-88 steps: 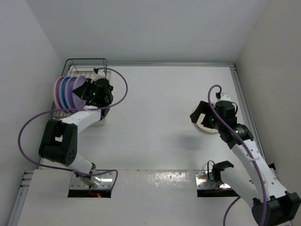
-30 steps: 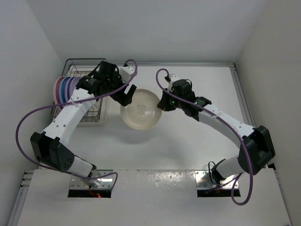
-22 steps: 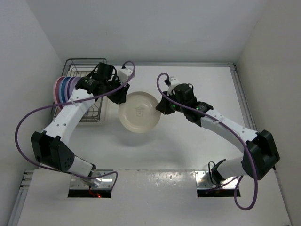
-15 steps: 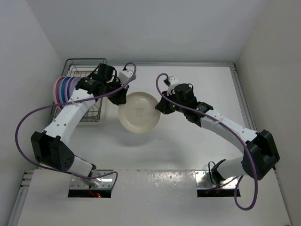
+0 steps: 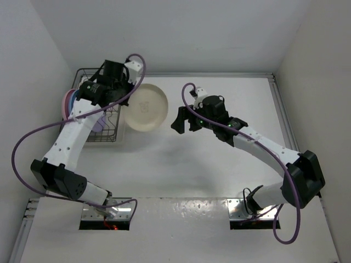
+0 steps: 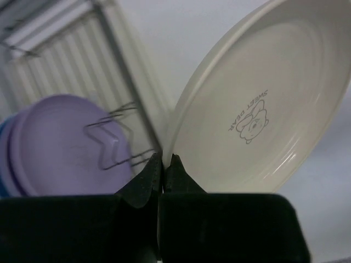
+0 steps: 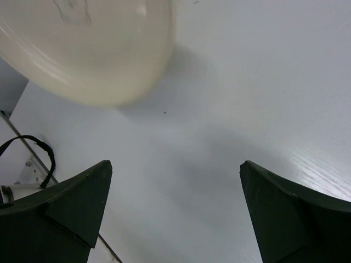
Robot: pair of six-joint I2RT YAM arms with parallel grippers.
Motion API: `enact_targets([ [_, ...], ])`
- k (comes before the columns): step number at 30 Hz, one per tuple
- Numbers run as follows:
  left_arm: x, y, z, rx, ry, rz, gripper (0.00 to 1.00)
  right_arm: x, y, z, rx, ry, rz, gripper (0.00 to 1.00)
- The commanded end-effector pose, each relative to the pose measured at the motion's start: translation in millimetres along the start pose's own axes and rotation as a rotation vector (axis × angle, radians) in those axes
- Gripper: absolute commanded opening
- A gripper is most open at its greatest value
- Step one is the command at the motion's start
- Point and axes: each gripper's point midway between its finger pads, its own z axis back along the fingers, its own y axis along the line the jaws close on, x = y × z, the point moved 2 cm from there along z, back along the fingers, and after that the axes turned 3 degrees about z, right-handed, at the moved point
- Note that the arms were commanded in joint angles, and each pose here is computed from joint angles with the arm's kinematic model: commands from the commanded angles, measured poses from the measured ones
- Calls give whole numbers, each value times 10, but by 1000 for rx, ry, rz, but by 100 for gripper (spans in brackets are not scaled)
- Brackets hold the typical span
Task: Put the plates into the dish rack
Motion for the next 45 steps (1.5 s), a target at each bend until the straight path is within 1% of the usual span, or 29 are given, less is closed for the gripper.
enact_targets([
  [1,248,648,430,375,-101,120,0,177,49,21,-6,-60,-13,100],
  [2,298,793,554,455,-135,143,0,172,45,49,-12,-59,-17,100],
  [3,304,890,606,525,-140,154,0,141,29,60,-22,-54,-21,100],
  [4,191,1105,747,688,-112,165,0,120,-10,73,-39,-56,-26,100],
  [5,212,1206,851,772,-145,179,0,119,-9,95,-46,-61,-28,100],
  [6,163,1289,908,850,-126,154,0,49,-45,108,-56,-53,-34,100],
  [7,-20,1382,907,954,-62,139,0,41,-65,116,-70,-56,-42,100],
  [8,-43,1444,895,996,-64,147,0,34,-72,121,-72,-60,-41,100],
  [9,-128,1433,850,1002,-45,139,0,-9,-85,134,-76,-53,-44,100],
  [12,-178,1453,758,1013,-59,147,0,-61,-108,136,-81,-46,-54,100],
  [13,-277,1464,720,1053,-32,146,0,-77,-106,136,-82,-41,-55,100],
  [14,-249,1493,714,1086,-60,159,0,-93,-114,135,-85,-38,-56,100],
  [15,-352,1495,649,1109,-19,121,0,-101,-127,142,-87,-37,-60,100],
  [16,-399,1521,677,1163,-4,120,0,-100,-134,150,-90,-38,-61,100],
  [19,-426,1557,735,1234,-25,116,0,-118,-156,197,-99,-45,-61,100],
  [20,-387,1574,789,1254,-59,137,0,-136,-175,199,-106,-43,-63,100],
  [23,-368,1596,880,1287,-59,126,0,-164,-221,215,-118,-42,-75,100],
  [25,-423,1595,866,1308,-33,106,0,-170,-227,224,-121,-43,-81,100],
  [27,-425,1578,886,1324,-38,93,0,-177,-238,225,-123,-41,-83,100],
  [30,-516,1537,753,1274,-19,83,0,-188,-231,222,-124,-36,-79,100],
  [38,-648,1473,492,1207,16,82,0,-196,-254,243,-134,-28,-78,100],
  [39,-629,1469,491,1197,7,91,0,-213,-263,239,-137,-25,-77,100],
  [40,-682,1453,447,1189,32,88,0,-204,-260,252,-137,-29,-76,100],
  [43,-646,1457,454,1182,20,92,0,-225,-278,257,-143,-30,-82,100],
  [45,-677,1433,374,1151,35,81,0,-240,-274,261,-142,-29,-84,100],
])
